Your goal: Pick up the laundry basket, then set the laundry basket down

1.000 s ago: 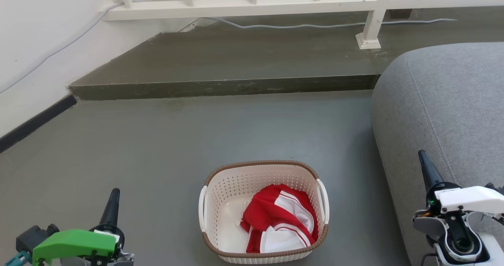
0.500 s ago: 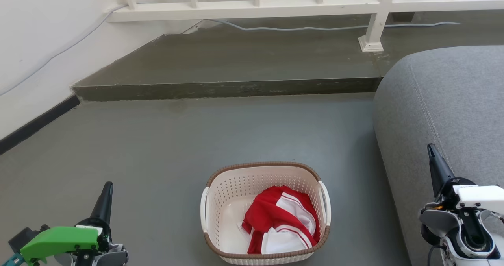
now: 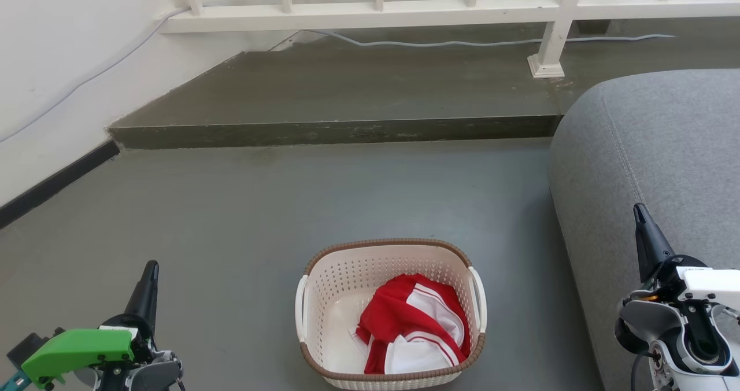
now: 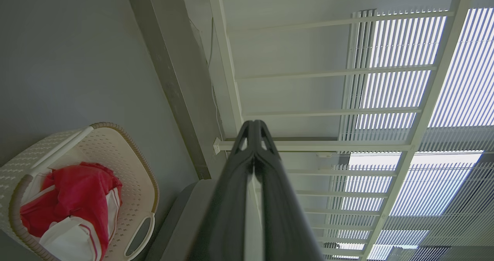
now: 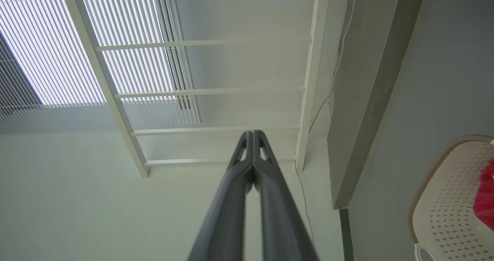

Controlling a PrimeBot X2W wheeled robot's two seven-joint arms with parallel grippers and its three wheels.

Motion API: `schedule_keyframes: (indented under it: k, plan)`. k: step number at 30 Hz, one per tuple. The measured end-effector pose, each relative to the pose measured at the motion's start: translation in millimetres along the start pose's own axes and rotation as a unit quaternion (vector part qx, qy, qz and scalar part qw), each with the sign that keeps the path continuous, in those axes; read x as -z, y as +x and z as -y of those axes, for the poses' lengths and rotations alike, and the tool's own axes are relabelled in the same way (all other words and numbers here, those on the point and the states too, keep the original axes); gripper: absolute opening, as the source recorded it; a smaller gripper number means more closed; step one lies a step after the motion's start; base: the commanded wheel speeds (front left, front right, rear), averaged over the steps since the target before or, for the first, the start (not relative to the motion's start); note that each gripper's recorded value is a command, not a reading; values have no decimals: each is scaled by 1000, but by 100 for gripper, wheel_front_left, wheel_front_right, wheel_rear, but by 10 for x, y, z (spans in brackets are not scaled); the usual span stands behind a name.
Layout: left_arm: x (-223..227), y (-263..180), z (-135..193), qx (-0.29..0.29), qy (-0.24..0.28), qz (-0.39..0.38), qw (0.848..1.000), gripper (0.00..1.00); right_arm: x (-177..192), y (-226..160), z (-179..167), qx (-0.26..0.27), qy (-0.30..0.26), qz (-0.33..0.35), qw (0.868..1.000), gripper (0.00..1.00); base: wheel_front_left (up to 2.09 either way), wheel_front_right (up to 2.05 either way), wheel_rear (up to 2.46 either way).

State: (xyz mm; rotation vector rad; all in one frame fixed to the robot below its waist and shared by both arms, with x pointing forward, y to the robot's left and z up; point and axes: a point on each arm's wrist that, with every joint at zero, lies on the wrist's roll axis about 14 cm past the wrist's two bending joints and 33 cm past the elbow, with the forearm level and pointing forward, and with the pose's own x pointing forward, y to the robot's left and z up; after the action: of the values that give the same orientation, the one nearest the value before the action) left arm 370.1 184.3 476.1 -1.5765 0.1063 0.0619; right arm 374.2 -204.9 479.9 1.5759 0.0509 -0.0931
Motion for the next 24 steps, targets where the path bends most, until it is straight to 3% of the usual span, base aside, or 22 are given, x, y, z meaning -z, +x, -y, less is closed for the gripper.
schedule_keyframes:
  k: [24]
  plan:
    - [-6, 15, 1, 1, 0, 1, 1000, 0, -5, -2, 16, 2, 0, 1, 1000, 0, 0, 0, 0]
